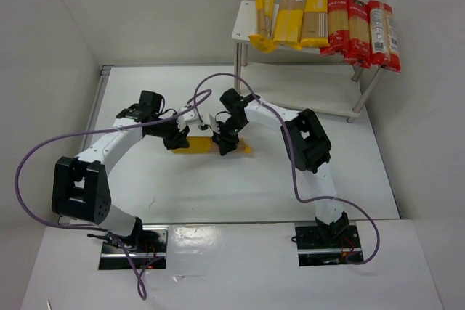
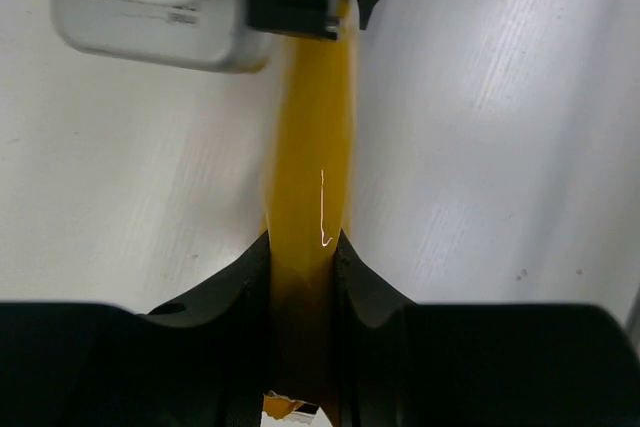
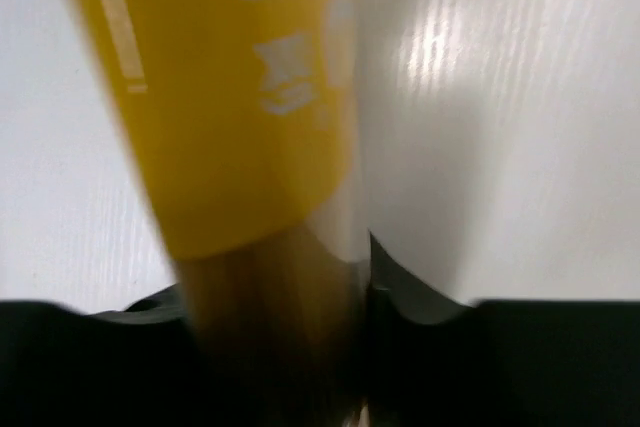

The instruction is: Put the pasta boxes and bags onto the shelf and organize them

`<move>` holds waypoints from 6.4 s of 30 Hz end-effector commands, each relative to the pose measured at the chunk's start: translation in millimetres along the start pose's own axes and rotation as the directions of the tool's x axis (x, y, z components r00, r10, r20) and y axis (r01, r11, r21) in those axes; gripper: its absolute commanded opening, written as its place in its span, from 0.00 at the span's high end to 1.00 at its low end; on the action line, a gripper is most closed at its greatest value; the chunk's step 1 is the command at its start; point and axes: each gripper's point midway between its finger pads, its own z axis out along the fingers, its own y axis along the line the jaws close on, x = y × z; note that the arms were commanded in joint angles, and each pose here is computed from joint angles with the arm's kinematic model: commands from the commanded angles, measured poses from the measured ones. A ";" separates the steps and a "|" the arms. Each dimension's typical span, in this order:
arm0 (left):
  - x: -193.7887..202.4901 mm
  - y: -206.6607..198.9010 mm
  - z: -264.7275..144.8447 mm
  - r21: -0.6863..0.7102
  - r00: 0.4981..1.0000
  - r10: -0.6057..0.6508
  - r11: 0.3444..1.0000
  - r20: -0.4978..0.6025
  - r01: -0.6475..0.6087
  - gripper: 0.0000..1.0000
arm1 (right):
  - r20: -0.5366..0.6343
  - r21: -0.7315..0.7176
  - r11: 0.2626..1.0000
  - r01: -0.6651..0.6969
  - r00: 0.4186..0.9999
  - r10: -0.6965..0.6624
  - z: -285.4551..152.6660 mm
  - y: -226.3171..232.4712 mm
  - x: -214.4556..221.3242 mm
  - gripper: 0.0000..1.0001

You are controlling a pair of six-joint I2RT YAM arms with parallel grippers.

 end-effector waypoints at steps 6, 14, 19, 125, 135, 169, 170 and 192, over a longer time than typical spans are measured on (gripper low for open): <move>-42.7 -13.8 -20.7 0.031 0.985 0.038 0.999 0.170 -0.044 0.97 | -0.065 0.082 0.993 -0.084 0.994 0.089 2.5 -8.0 11.7 1.00; -65.0 9.6 -70.5 -0.181 0.974 0.017 0.983 0.228 0.025 0.03 | 0.036 0.187 0.976 -0.115 0.993 0.110 -40.9 2.3 -25.7 1.00; -67.1 26.7 -126.3 -0.468 0.964 -0.015 0.872 0.266 0.143 0.00 | 0.083 0.209 0.966 -0.153 0.987 0.138 -57.5 8.8 -35.8 1.00; 19.1 47.6 -197.9 -0.749 0.881 -0.286 0.466 0.377 0.471 0.00 | -0.146 0.565 0.734 -0.378 0.829 0.540 -9.8 48.3 48.1 1.00; 18.6 44.6 -199.3 -0.751 0.882 -0.276 0.465 0.381 0.470 0.00 | 0.127 0.589 0.698 -0.408 0.899 0.419 -69.4 30.8 -64.7 1.00; 19.5 39.9 -202.9 -0.761 0.888 -0.264 0.458 0.377 0.460 0.00 | 0.571 0.766 0.387 -0.513 0.820 -0.043 -362.3 -2.1 -260.1 1.00; 19.5 39.9 -202.9 -0.761 0.888 -0.264 0.458 0.377 0.460 0.00 | 0.581 0.770 0.363 -0.525 0.812 -0.056 -373.0 -5.5 -260.7 1.00; 23.9 38.0 -198.9 -0.754 0.888 -0.275 0.472 0.368 0.458 0.00 | 0.689 0.687 0.002 -0.727 0.650 -0.320 -558.6 -39.5 -224.6 1.00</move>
